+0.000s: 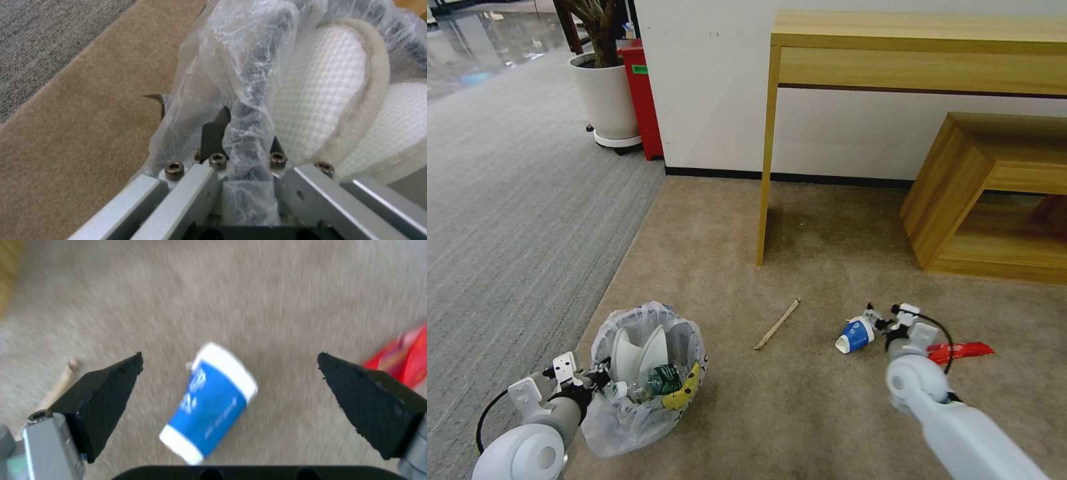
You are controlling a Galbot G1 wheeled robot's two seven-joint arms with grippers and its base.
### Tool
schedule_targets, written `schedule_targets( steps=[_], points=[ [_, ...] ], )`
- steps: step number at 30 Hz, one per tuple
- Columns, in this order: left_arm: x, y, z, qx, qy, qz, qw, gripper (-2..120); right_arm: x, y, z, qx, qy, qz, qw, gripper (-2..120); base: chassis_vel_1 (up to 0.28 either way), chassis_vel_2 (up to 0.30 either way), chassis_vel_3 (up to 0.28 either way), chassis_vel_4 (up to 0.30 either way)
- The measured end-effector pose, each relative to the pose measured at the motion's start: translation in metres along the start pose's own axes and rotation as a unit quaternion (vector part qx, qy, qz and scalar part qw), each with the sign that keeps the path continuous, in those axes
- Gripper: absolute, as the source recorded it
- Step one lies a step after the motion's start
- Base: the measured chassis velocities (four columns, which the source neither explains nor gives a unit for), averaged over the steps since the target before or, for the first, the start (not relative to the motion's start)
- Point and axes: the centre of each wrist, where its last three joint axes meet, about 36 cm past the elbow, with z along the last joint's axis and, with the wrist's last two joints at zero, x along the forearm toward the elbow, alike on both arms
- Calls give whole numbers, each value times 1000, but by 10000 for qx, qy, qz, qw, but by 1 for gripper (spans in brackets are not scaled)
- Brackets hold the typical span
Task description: Pick up the trash bin and place the garbage on the floor into it.
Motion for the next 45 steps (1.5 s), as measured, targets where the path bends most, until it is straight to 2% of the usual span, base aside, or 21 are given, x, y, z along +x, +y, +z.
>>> schedule_targets(
  steps=[3,4,6,10,16,18,24,26,27,30,31,34,35,38,40,42,43,45],
  points=[
    [1,2,1,2,3,-22,10000,0,-13,25,20,-61,347,120,9993,100,0,0,0,0],
    [1,2,1,2,3,-22,10000,0,-13,25,20,-61,347,120,9993,100,0,0,0,0],
    [2,4,2,2,9,-34,10000,0,-22,44,34,-159,523,152,9984,100,0,0,0,0],
    [2,5,2,-3,11,-44,10000,0,-38,57,47,-216,629,298,9973,100,0,0,0,0],
    [1,7,3,3,30,-46,10000,0,-64,50,52,-217,593,598,9962,100,0,0,0,0],
    [-1,8,4,4,37,-44,10000,0,-76,41,50,-219,540,718,9957,100,0,0,0,0],
    [-3,5,5,26,39,-2,10000,0,-90,32,46,-197,494,810,9953,97,0,0,0,0],
    [-3,4,5,39,41,13,10000,0,-94,31,49,-176,498,815,9953,89,0,0,0,0],
    [-3,4,5,39,41,13,10000,0,-94,31,49,-176,498,815,9953,89,0,0,0,0],
    [-2,3,5,49,26,34,10000,0,-96,31,57,-151,505,798,9954,73,0,0,0,0],
    [-2,3,5,49,26,34,10000,0,-96,31,57,-151,505,798,9954,73,0,0,0,0],
    [-1,2,5,55,18,55,10000,0,-94,32,62,-129,509,777,9956,60,0,0,0,0],
    [-1,2,5,55,18,55,10000,0,-94,32,62,-129,509,777,9956,60,0,0,0,0],
    [0,1,5,55,14,58,10000,0,-88,30,67,-117,490,690,9963,44,0,0,0,0],
    [0,1,5,54,14,59,10000,0,-84,27,68,-113,458,618,9970,41,0,0,0,0],
    [0,2,4,45,11,48,10000,0,-74,16,69,-113,284,332,9990,30,0,0,0,0],
    [0,2,4,45,11,48,10000,0,-74,16,69,-113,284,332,9990,30,0,0,0,0],
    [0,2,4,34,5,45,10000,0,-60,2,55,-116,-104,-142,9998,20,0,0,0,0]
  ],
)
